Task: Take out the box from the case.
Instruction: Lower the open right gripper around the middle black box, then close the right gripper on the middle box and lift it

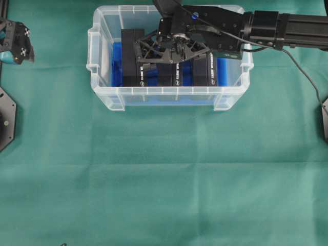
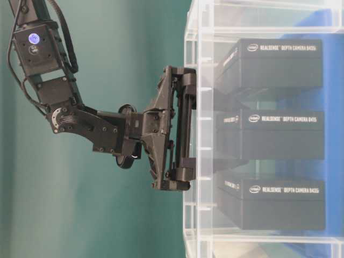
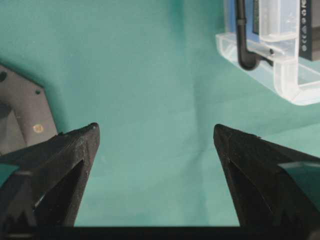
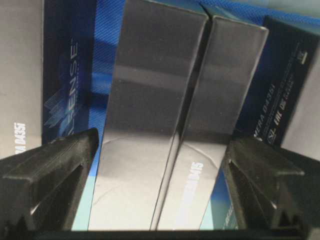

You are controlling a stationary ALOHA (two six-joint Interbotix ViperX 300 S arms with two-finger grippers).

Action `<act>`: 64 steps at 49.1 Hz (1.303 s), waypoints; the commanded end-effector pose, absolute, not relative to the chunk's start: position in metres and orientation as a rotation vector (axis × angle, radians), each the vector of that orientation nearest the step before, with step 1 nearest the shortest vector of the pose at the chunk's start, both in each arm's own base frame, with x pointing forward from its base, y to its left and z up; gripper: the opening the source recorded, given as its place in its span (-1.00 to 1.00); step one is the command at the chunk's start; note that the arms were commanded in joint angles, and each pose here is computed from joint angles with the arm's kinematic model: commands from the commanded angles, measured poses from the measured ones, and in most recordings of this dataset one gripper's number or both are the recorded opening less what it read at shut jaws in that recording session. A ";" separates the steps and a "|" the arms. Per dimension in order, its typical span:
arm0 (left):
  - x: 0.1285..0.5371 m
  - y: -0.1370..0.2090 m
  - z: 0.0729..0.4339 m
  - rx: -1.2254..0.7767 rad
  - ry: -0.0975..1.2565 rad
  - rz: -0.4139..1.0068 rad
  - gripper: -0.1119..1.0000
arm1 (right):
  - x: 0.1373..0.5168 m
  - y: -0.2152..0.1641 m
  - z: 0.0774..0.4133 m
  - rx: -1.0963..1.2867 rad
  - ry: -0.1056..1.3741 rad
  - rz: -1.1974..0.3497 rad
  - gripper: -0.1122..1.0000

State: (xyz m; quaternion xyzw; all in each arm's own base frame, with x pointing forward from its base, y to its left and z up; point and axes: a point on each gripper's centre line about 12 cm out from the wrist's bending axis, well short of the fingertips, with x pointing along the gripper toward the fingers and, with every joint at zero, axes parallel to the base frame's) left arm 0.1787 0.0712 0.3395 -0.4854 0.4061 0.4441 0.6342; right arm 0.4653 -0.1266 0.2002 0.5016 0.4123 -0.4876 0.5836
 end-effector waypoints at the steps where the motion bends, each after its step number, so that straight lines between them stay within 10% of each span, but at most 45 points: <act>1: 0.178 0.072 0.344 -1.112 0.912 1.014 0.90 | 0.466 -0.126 0.213 1.185 0.931 -1.124 0.80; 7: 0.178 0.072 0.343 -1.112 0.913 1.015 0.90 | 0.465 -0.126 0.212 1.197 0.931 -1.138 0.44; 64: 0.178 0.072 0.344 -1.112 0.913 1.015 0.90 | 0.467 -0.125 0.261 1.252 0.903 -1.164 0.43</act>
